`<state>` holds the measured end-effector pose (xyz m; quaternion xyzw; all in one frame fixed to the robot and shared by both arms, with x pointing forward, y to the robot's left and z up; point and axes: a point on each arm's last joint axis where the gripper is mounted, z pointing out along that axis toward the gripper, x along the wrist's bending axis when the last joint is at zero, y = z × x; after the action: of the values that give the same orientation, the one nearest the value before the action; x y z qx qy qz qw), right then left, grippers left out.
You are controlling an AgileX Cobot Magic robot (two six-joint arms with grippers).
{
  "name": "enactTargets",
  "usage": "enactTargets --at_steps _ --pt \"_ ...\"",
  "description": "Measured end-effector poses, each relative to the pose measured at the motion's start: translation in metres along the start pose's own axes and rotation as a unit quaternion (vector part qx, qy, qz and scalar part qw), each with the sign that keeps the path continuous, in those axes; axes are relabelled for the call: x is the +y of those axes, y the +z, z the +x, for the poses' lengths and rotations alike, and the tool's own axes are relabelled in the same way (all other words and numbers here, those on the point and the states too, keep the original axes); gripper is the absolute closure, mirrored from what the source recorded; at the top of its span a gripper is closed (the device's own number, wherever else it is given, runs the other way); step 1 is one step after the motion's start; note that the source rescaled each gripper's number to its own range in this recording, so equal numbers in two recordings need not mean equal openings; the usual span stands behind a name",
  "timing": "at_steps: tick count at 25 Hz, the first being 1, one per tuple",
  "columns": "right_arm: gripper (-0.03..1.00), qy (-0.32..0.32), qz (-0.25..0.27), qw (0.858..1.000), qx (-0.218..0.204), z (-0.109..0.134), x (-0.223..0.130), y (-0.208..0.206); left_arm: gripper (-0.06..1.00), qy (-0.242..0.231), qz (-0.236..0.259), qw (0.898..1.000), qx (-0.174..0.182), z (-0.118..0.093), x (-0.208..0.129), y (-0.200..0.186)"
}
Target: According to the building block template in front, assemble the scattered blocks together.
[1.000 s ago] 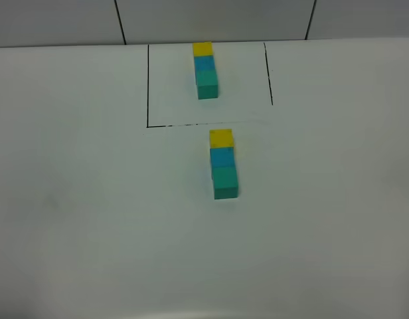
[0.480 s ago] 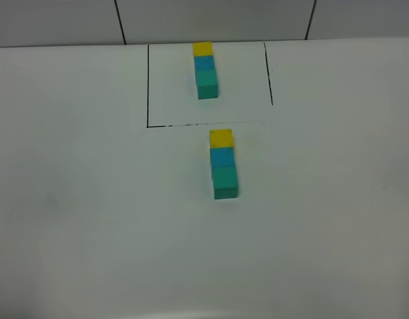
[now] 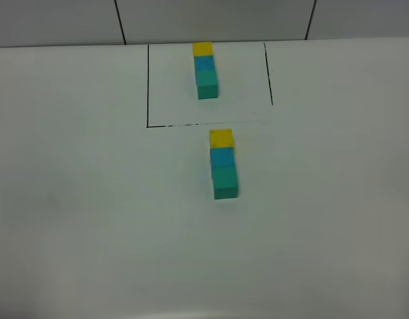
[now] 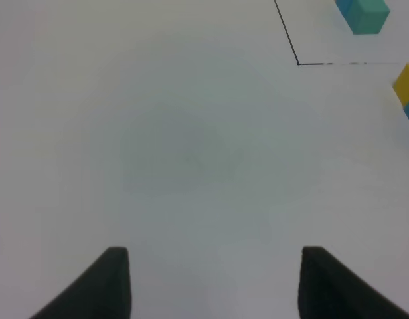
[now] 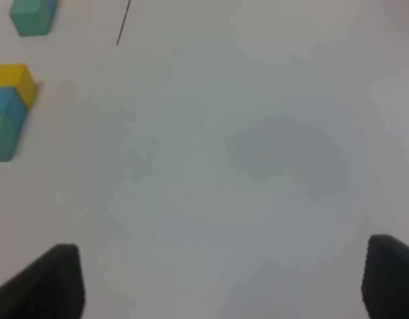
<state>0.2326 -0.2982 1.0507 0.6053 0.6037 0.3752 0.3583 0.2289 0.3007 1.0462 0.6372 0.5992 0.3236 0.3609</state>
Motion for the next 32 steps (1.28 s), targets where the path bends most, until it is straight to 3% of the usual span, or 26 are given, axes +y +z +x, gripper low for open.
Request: enactTargets --at_steps 32 --pt "0.26 -0.007 0.001 1.0 0.014 -0.0001 -0.0001 -0.0001 0.74 0.0 0.0 1.0 0.0 0.0 0.0 0.0"
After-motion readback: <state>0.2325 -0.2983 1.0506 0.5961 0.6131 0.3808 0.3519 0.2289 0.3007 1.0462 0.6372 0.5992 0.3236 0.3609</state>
